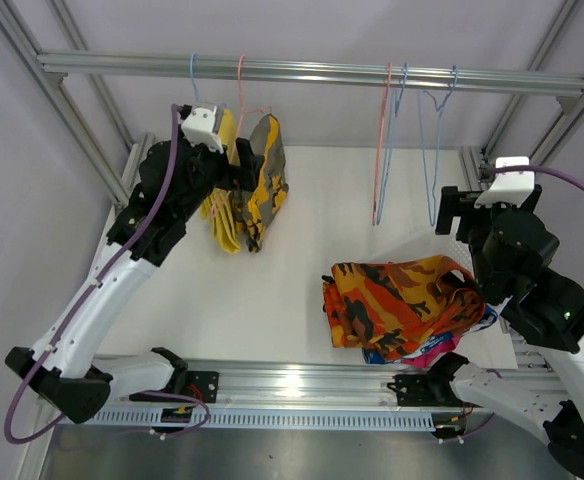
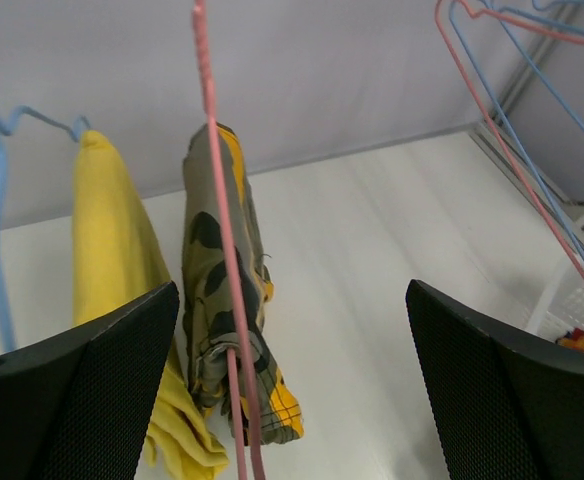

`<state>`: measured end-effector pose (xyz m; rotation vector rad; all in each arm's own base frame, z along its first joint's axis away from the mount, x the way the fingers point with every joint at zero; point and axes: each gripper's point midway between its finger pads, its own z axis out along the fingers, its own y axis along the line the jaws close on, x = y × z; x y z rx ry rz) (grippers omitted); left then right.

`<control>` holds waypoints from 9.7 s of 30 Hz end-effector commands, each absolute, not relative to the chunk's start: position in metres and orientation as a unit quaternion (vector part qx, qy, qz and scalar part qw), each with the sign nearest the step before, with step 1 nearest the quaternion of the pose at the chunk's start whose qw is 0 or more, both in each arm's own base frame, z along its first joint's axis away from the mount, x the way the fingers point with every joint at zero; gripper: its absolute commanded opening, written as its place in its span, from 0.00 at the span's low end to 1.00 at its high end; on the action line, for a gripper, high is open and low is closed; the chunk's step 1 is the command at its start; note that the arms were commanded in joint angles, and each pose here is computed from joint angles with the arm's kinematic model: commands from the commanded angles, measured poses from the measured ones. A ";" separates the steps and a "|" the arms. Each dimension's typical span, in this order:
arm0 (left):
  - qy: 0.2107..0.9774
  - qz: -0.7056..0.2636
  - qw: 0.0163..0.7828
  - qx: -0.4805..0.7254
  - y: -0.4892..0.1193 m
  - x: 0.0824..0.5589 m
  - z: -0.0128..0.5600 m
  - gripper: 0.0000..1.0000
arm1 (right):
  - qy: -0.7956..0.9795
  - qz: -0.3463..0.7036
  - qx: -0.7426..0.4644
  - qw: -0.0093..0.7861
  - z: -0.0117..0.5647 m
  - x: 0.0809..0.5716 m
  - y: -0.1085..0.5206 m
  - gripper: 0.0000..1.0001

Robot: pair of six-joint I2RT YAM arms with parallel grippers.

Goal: Remove the trousers from the hanger
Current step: Pick up the hanger from the clothesline, then remove the trousers from the hanger.

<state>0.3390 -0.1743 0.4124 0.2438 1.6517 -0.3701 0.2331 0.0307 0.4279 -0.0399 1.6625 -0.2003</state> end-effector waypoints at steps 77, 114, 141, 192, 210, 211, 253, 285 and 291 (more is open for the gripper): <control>0.531 -0.542 0.647 0.075 -0.190 0.262 0.597 0.00 | 0.703 0.070 -0.115 0.699 0.515 0.240 0.132 0.98; 0.655 -0.332 0.674 -0.083 -0.161 0.247 0.400 0.01 | 0.760 0.185 -0.284 0.555 0.311 0.195 0.381 0.99; 0.669 -0.344 0.656 -0.064 -0.167 0.238 0.377 0.01 | 0.769 0.200 -0.276 0.541 0.269 0.276 0.426 0.99; 0.667 -0.336 0.662 -0.058 -0.165 0.239 0.376 0.01 | 0.719 0.315 -0.159 0.599 0.284 0.309 0.427 0.00; 0.673 -0.330 0.660 -0.055 -0.167 0.242 0.373 0.01 | 0.723 0.264 -0.134 0.624 0.344 0.302 0.374 0.00; 0.673 -0.330 0.659 -0.055 -0.167 0.242 0.372 0.01 | 0.724 0.261 -0.133 0.625 0.345 0.301 0.371 0.00; 0.675 -0.328 0.659 -0.048 -0.169 0.243 0.371 0.01 | 0.755 0.298 -0.173 0.558 0.258 0.289 0.434 0.52; 0.672 -0.334 0.659 -0.046 -0.170 0.240 0.374 0.01 | 0.722 0.192 -0.087 0.659 0.246 0.318 0.423 0.34; 0.674 -0.335 0.657 -0.045 -0.171 0.241 0.373 0.01 | 0.708 0.193 -0.083 0.674 0.273 0.319 0.419 0.11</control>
